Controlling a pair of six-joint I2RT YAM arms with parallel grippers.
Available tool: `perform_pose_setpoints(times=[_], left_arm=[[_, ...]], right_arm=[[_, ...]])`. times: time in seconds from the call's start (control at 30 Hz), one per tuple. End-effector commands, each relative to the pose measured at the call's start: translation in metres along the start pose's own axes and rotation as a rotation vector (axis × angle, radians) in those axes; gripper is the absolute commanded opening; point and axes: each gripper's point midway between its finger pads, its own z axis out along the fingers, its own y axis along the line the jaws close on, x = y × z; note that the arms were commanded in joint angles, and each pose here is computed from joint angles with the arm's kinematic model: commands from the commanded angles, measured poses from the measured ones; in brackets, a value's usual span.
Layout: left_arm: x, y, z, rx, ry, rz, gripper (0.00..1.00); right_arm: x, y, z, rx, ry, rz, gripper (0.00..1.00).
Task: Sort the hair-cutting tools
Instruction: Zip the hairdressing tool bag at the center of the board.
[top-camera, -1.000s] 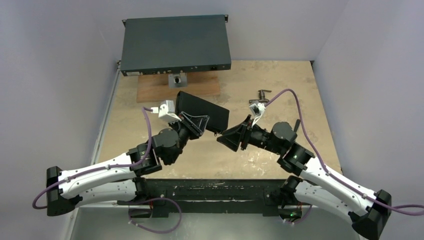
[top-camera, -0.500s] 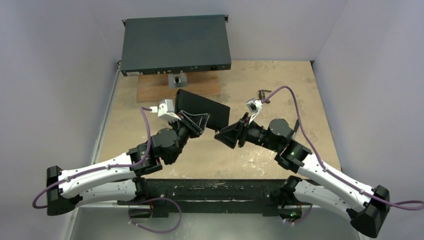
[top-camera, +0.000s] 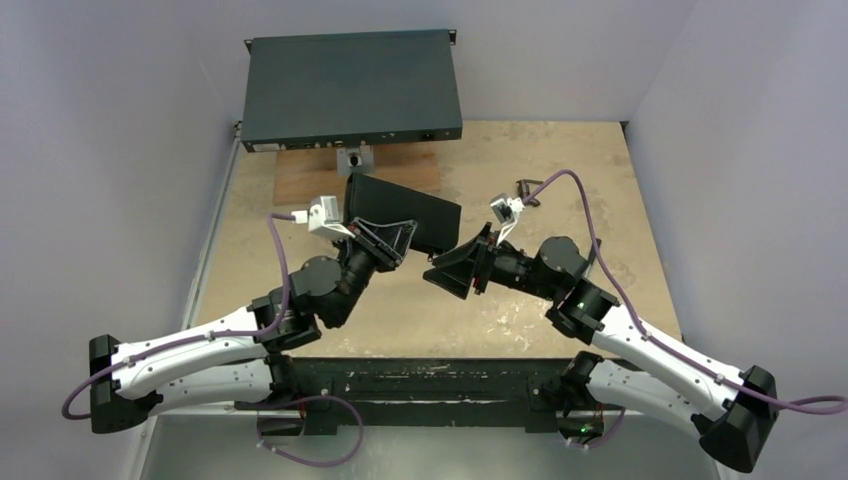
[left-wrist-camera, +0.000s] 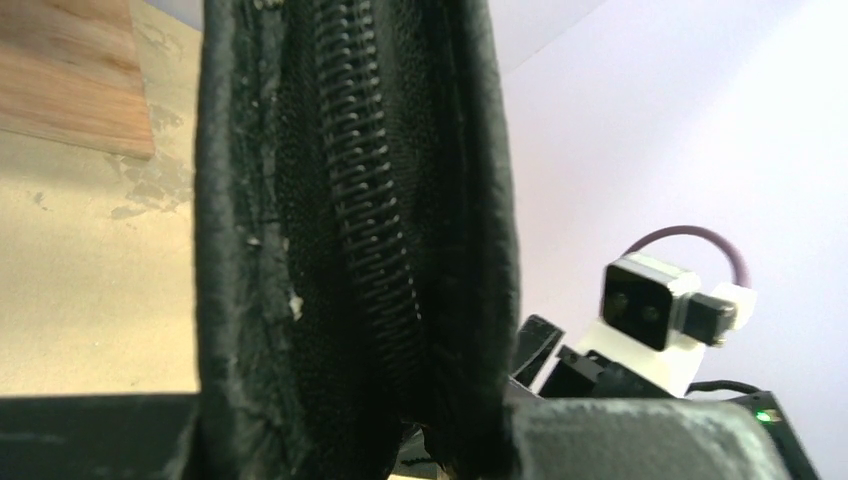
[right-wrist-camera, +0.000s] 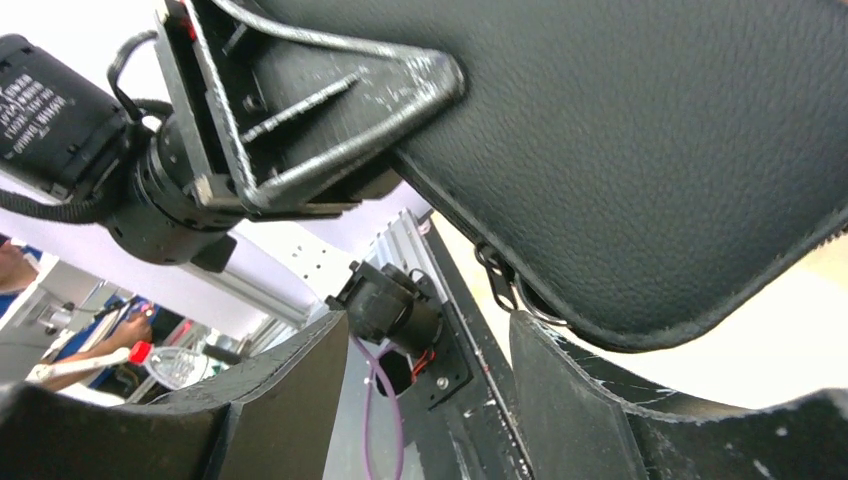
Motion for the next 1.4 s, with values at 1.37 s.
perform_pose_setpoints(times=[1.37], left_arm=[[-0.018, -0.047, -0.017, 0.213, 0.006, -0.181, 0.0]], right_arm=[[-0.06, 0.022, -0.008, -0.113, -0.309, 0.041, 0.32]])
